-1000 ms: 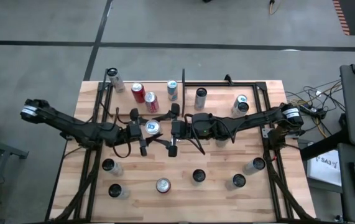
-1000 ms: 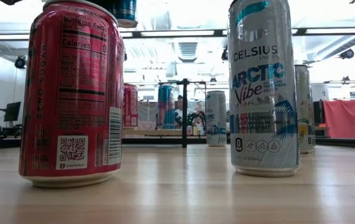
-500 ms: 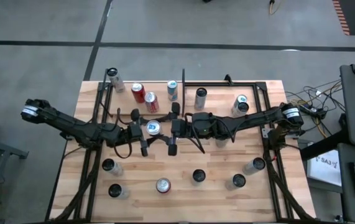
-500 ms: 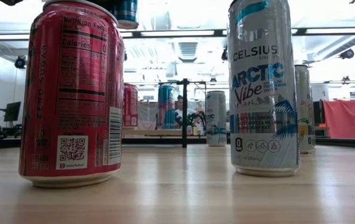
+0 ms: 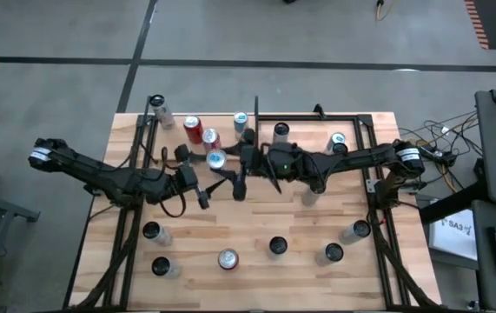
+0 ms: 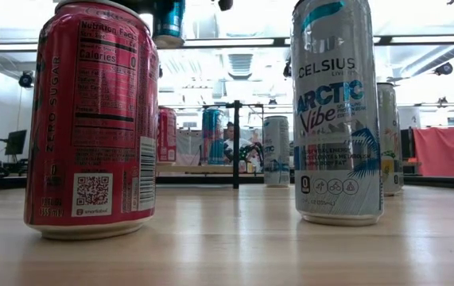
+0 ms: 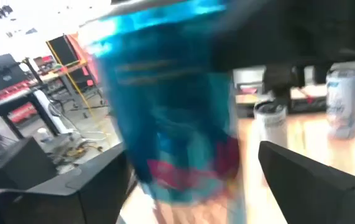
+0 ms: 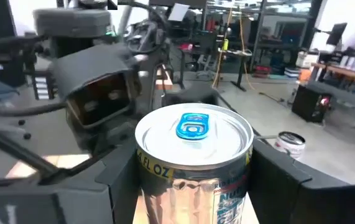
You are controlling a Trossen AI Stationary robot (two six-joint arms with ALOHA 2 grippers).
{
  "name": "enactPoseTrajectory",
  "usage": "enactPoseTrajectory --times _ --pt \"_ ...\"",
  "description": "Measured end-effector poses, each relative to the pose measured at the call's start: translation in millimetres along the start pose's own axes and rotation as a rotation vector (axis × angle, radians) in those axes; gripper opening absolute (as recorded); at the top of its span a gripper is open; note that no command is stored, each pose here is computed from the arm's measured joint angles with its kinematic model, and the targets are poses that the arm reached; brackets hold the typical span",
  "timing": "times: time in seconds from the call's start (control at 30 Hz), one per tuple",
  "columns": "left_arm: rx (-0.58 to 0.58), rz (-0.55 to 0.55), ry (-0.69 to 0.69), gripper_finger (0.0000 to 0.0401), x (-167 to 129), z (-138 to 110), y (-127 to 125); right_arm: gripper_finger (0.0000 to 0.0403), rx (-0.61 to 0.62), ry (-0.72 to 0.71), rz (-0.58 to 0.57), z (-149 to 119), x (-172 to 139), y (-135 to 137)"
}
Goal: Place canned beverage on shelf
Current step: Put the bottom blue and silver soda can on the shelf aligned with the other blue and silver soda can
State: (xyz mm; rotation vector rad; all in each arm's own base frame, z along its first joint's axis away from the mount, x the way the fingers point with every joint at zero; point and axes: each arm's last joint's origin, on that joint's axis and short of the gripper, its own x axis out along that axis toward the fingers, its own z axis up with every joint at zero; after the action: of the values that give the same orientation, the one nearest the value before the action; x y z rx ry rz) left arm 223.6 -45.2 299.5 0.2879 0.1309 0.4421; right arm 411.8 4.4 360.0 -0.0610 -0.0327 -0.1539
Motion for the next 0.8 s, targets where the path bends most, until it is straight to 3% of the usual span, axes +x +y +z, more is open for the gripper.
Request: enactPoseTrajectory --times 0.27,0.47,0.63,0.8 --pt "0.117 0.034 0.014 0.0335 -13 7 21 0.0219 0.043 -0.030 -0.086 10 -3 -30" --pt "0.126 0.072 -0.006 0.0336 -35 13 50 0.0219 0.058 0.016 -0.150 7 -4 -55" --pt "0.118 0.102 -0.072 0.0336 -56 17 70 0.0219 0.104 0.150 -0.270 -18 -2 -69" --pt "0.098 0.108 -0.110 0.0336 -71 9 79 0.0219 0.177 0.244 -0.347 -55 -1 -66"
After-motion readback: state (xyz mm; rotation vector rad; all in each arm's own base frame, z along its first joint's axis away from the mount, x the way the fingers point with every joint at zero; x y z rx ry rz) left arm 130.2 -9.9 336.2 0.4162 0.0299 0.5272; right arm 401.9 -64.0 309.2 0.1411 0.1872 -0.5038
